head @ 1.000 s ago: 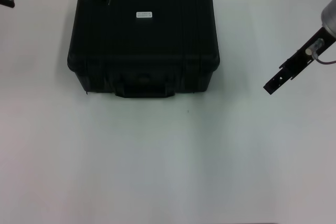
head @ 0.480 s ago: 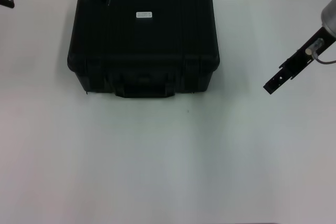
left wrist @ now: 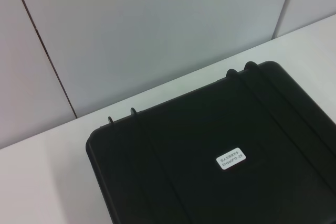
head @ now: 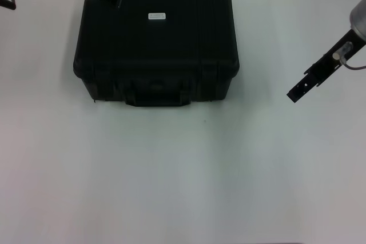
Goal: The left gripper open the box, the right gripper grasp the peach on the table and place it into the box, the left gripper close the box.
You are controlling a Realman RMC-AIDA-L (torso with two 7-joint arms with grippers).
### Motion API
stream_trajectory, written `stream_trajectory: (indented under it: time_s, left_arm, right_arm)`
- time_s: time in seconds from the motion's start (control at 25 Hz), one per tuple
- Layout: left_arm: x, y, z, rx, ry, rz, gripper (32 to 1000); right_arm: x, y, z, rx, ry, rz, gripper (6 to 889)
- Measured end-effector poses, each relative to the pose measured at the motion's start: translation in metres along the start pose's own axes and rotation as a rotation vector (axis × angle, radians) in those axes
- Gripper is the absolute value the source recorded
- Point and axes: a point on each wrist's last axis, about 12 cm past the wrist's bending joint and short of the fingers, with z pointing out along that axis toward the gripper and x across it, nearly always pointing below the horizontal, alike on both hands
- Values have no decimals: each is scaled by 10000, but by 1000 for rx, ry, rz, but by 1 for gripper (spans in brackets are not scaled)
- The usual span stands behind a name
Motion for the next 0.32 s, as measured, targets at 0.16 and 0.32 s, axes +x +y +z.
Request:
stream_trajectory:
  time_s: [0.16, 0.32]
  left_arm:
    - [1, -6, 4, -4, 1, 4, 861]
    - [4, -1, 14, -11, 6, 6, 861]
  right_arm:
    - [-2, -1, 0, 0, -1, 0, 868]
    - [-4, -1, -1, -1, -4, 1, 868]
